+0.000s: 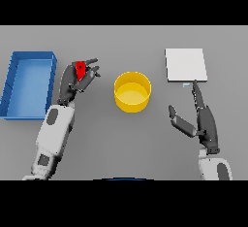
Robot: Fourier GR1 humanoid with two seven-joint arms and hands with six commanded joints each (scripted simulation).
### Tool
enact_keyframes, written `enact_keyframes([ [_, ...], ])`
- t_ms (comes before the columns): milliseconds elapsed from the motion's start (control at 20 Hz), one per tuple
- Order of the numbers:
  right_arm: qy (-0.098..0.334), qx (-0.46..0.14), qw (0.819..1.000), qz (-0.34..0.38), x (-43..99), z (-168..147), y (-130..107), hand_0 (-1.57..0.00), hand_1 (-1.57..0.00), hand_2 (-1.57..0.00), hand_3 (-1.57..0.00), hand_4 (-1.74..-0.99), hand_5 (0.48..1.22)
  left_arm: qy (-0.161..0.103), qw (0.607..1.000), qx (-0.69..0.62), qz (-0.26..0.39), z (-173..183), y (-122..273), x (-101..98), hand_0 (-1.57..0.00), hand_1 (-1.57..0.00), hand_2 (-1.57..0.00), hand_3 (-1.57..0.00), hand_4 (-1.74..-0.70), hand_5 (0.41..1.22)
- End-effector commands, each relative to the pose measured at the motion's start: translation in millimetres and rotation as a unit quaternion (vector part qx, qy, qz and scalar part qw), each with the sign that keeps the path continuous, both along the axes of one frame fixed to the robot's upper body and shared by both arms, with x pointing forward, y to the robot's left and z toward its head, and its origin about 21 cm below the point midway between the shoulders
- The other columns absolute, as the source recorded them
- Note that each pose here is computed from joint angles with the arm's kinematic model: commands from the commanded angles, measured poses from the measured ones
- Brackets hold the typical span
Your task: Pick up the red beaker and tilt it to pour out 1 green nut into yellow bowl. Pick up the yellow bowl and place it on the metallic measuring scale.
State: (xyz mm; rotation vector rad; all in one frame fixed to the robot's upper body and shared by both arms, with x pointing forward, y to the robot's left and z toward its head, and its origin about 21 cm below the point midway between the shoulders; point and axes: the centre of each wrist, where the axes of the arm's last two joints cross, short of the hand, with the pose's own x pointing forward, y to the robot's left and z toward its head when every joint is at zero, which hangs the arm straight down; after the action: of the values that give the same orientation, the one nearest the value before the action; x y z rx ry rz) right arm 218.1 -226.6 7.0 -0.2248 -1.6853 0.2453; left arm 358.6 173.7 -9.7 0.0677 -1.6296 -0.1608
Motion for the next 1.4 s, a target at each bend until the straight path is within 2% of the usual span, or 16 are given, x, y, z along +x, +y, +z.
enact_keyframes([
  [0,0.006,-0.002,1.0,-0.001,4.4,-0.1,-0.2,0.0,0.0,0.0,0.0,-1.259,0.647,-0.003,1.0,0.004,0.002,6.5,-1.2,0.6,-1.53,-1.53,-1.53,-1.52,-1.69,1.118],
  [200,-0.009,-0.006,1.0,0.005,4.1,0.3,3.2,0.0,0.0,0.0,0.0,-1.262,0.658,-0.034,0.997,0.059,-0.02,36.9,-0.7,2.4,-1.55,-1.56,-1.56,-1.55,-1.72,1.114],
  [400,-0.004,-0.015,1.0,0.001,1.2,0.4,0.7,0.0,0.0,0.0,0.0,-1.256,0.671,-0.022,0.981,0.178,-0.068,54.7,-6.3,2.7,-1.56,-1.56,-1.56,-1.56,-1.73,1.125],
  [600,-0.004,-0.017,1.0,-0.001,1.5,4.3,2.5,0.0,0.0,0.0,0.0,-1.256,0.678,-0.014,0.968,0.237,-0.083,65.7,-13.1,11.3,-1.56,-1.56,-1.56,-1.56,-1.73,1.111],
  [700,0.006,-0.015,1.0,-0.005,7.1,6.0,2.0,0.0,0.0,0.0,0.0,-1.254,0.68,-0.008,0.96,0.268,-0.086,70.6,-18.9,17.4,-1.57,-1.57,-1.57,-1.56,-1.73,1.114],
  [900,0.008,-0.009,1.0,0.004,1.1,0.5,5.0,0.0,0.0,0.0,0.0,-1.254,0.687,-0.023,0.909,0.406,-0.095,80.6,-32.1,21.4,-1.57,-1.57,-1.57,-1.57,-1.74,1.133],
  [1000,0.007,-0.008,1.0,0.005,0.9,1.7,4.0,0.0,0.0,0.0,0.0,-1.256,0.69,-0.044,0.87,0.478,-0.109,86.6,-40.5,22.9,-1.57,-1.57,-1.57,-1.57,-1.74,1.127],
  [1250,0.008,-0.009,1.0,0.006,2.8,4.6,5.1,0.0,0.0,0.0,0.0,-1.274,0.704,-0.082,0.783,0.601,-0.137,96.8,-56.3,26.9,-1.57,-1.57,-1.57,-1.57,-1.74,1.19],
  [1350,0.006,-0.005,1.0,0.003,-0.6,4.6,0.8,0.0,0.0,0.0,0.0,-1.284,0.705,-0.094,0.749,0.638,-0.151,104.4,-61.2,30.7,-1.57,-1.57,-1.57,-1.57,-1.65,1.201],
])
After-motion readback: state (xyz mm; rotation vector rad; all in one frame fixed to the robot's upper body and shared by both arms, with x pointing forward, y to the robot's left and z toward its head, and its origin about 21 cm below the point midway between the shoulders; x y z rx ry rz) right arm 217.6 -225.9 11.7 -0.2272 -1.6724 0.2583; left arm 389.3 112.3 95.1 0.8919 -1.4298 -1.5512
